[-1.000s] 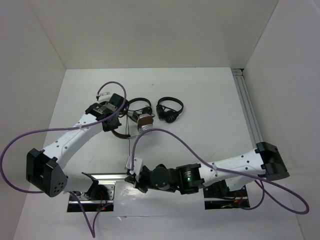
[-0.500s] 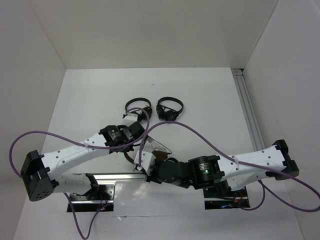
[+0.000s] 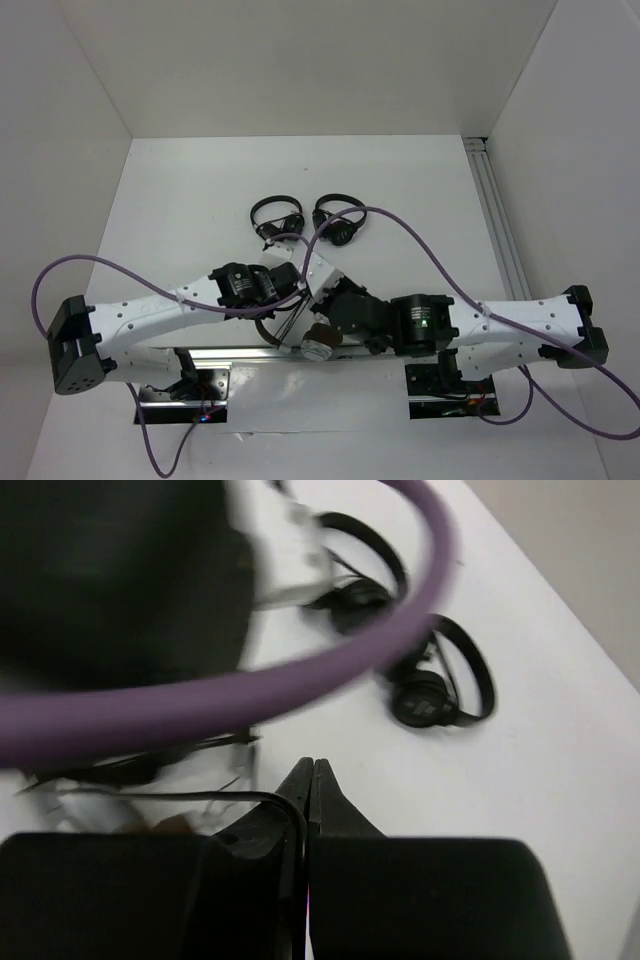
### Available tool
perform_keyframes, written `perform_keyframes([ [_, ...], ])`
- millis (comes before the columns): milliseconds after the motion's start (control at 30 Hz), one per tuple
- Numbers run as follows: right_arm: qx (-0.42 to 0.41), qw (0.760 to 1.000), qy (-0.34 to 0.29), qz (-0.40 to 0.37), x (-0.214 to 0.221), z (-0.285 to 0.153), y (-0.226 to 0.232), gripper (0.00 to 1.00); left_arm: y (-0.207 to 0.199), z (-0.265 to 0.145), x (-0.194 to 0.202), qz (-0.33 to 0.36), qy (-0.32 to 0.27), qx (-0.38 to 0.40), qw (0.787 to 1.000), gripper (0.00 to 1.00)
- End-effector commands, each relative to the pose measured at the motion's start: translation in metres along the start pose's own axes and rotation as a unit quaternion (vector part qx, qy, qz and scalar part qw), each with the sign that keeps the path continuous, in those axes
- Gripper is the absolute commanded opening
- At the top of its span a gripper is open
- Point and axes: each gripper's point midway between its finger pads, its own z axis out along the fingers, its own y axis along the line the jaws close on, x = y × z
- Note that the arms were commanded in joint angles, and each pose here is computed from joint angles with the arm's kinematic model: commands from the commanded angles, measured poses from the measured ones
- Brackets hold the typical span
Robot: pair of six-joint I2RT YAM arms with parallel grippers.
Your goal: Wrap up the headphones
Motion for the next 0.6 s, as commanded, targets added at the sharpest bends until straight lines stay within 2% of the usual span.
perform_keyframes([
  [0,0.103,0.992,-0.040,0.058,-0.020,0.009,-0.058,0.00,-0.011,-0.017,-0.015,-0.015,-0.032,0.053,0.998,0.00],
  [267,0.093,0.991,-0.052,0.079,-0.021,0.041,-0.070,0.00,-0.015,-0.053,-0.024,-0.017,-0.072,0.143,0.987,0.00],
  [433,0.111,0.992,0.000,0.060,0.011,0.080,-0.086,0.00,-0.010,-0.089,-0.044,-0.007,-0.119,0.193,0.974,0.00],
  [567,0.079,0.992,0.016,0.095,0.026,0.102,-0.097,0.00,0.005,-0.111,-0.056,-0.013,-0.141,0.191,0.971,0.00],
])
